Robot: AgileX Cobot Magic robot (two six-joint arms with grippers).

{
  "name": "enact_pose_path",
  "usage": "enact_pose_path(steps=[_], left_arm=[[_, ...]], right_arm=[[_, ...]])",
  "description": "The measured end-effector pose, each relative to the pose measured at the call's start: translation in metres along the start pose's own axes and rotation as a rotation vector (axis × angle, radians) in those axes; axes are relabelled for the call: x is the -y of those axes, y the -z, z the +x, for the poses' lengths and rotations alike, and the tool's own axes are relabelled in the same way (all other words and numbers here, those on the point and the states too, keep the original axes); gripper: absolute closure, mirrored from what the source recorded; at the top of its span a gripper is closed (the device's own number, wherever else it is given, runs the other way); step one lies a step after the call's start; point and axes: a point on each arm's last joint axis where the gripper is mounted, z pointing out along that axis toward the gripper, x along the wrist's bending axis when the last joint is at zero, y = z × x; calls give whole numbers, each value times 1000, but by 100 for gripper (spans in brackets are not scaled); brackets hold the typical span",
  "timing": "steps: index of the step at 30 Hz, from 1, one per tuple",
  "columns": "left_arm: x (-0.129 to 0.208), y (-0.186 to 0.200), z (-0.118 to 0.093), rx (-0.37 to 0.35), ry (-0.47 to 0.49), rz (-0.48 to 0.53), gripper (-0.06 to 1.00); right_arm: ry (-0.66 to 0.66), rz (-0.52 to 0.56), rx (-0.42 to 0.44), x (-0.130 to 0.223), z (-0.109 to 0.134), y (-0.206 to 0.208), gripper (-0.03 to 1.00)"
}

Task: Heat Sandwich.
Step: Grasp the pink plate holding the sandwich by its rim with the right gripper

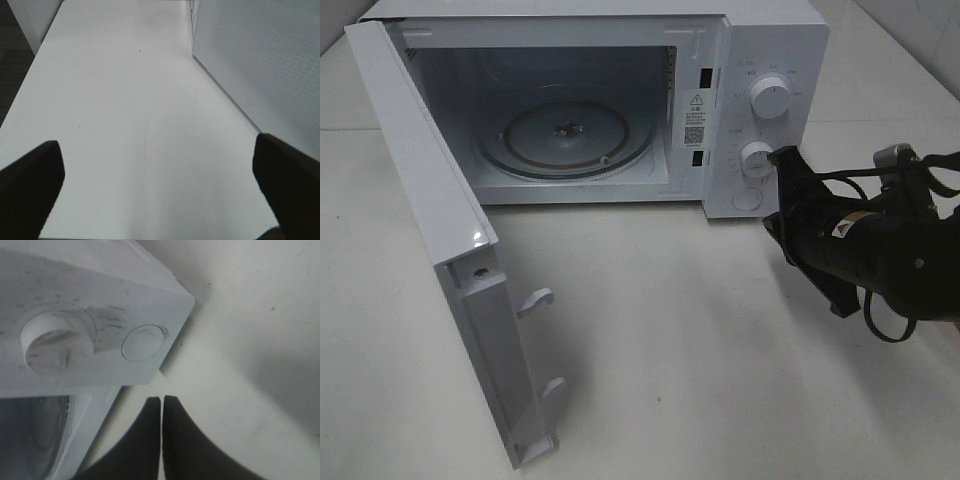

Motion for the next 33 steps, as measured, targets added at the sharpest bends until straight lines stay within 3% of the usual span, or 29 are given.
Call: enact_pose_path(steps=[13, 14, 18, 19, 23, 24, 33], left_arm=[[0, 0, 0, 0, 0, 0, -2], [0, 0, 0, 0, 0, 0, -2], [0, 0, 0, 0, 0, 0, -2], [0, 0, 0, 0, 0, 0, -2], [0, 0, 0, 0, 0, 0, -2], [0, 0, 0, 0, 0, 0, -2], [0, 0, 0, 0, 0, 0, -2]], right_arm=[[501, 178, 61, 0, 15, 36, 89], [598, 217, 66, 1, 16, 42, 88], [733, 280, 72, 3, 16, 51, 88], [826, 333, 79, 4, 14, 56, 88], [942, 418, 93, 8, 11, 62, 87], [1030, 483, 101, 10, 7, 66, 87], [1270, 640, 129, 10, 0, 82, 84]])
